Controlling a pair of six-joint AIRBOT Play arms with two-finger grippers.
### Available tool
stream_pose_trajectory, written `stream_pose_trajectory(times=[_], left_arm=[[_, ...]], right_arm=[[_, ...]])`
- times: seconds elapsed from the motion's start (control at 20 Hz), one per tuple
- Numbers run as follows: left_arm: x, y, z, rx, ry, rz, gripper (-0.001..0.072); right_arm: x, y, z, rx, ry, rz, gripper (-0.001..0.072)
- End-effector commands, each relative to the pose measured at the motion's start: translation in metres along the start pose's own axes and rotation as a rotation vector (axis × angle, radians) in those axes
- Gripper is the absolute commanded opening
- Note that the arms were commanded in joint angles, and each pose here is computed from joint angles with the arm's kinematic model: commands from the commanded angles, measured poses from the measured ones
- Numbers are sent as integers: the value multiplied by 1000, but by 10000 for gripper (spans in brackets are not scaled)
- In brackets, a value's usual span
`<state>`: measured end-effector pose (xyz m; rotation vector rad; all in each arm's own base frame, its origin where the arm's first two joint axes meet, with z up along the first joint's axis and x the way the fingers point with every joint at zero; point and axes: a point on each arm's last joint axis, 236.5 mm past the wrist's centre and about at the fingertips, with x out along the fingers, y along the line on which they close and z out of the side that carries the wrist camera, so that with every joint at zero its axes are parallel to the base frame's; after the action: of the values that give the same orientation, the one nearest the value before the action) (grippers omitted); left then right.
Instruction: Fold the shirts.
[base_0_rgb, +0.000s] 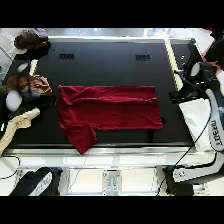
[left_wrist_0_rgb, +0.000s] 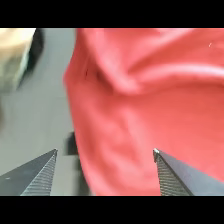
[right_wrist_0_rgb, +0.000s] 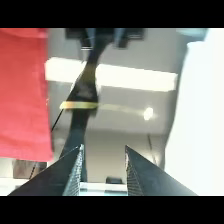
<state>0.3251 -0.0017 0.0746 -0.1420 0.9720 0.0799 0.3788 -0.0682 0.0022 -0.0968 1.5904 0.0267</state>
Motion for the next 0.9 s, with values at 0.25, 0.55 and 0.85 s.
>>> stream_pose_trajectory(times=[0.25,0.55,0.85], left_arm=[[16,-62,-192,-634,310,-338,609],[33,-76,-221,-623,480,-361,609],[60,-74,-233,-637,564,-328,586]], right_arm=[[-90,-4,24,60,-363,-19,312],[-96,-3,27,53,-389,-17,312],[-94,-1,23,53,-373,-13,312]])
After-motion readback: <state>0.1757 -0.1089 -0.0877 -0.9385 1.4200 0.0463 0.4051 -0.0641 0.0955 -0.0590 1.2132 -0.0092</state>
